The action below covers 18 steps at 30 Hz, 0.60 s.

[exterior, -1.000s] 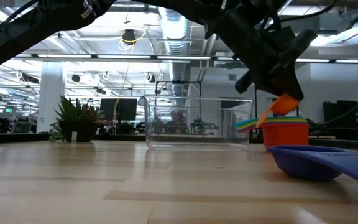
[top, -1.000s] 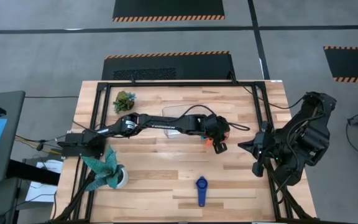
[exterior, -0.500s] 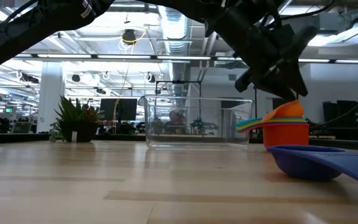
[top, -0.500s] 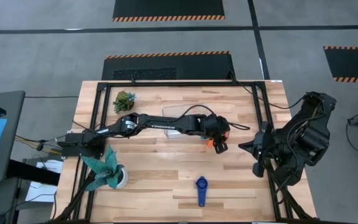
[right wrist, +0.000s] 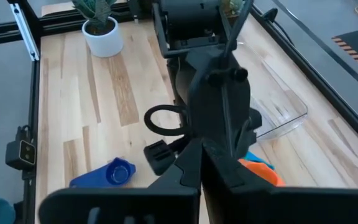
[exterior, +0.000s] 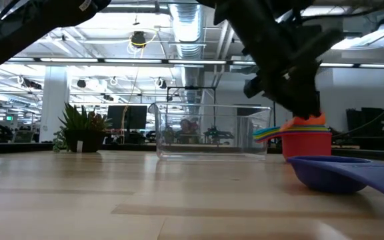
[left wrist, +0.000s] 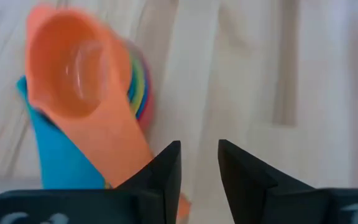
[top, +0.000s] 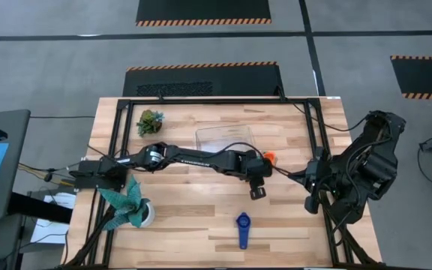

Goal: Nest measuring cups in basket
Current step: Stack the orange measuring cup on top of the light blue measuring cup

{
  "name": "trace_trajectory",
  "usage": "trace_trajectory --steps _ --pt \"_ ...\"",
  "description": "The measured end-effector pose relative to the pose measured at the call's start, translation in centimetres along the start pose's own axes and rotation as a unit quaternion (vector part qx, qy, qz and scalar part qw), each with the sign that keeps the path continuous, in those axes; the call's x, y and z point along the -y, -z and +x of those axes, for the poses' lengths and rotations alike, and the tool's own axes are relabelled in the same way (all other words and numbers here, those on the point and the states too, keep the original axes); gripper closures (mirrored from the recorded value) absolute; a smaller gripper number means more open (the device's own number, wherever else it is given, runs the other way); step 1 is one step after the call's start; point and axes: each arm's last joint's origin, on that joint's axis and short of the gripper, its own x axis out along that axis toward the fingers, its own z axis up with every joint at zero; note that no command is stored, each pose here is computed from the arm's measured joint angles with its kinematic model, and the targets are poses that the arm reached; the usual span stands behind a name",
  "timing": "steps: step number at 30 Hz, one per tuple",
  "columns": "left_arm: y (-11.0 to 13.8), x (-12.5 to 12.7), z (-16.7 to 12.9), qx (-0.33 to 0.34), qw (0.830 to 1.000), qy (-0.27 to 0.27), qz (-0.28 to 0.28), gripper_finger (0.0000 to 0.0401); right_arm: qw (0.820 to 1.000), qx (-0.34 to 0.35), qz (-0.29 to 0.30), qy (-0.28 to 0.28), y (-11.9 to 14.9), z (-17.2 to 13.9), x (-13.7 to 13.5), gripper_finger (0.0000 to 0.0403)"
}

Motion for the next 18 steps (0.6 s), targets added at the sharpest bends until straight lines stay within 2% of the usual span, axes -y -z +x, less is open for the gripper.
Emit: trace_trajectory --steps 6,11,14,18 --pt "0.3 -0.3 0.0 -0.01 0.999 -0.038 0.001 0.0318 1.0 0.0 0.001 -0.001 0.0 0.0 0.0 0.0376" --pt "0.3 -0.3 -0.1 -0.012 0.999 -0.036 -0.003 0.0319 1.0 0.001 0.0 -0.005 0.1 -0.1 -0.1 0.0376" --pt "1.0 0.1 -0.2 -0.04 0.998 -0.04 -0.01 0.0319 1.0 0.001 -0.004 -0.012 0.2 -0.4 -0.3 0.0376" --pt "1.8 0.7 -0.4 -0.065 0.995 -0.079 -0.006 0.0319 1.0 0.002 -0.007 -0.021 0.5 -0.7 -0.4 0.038"
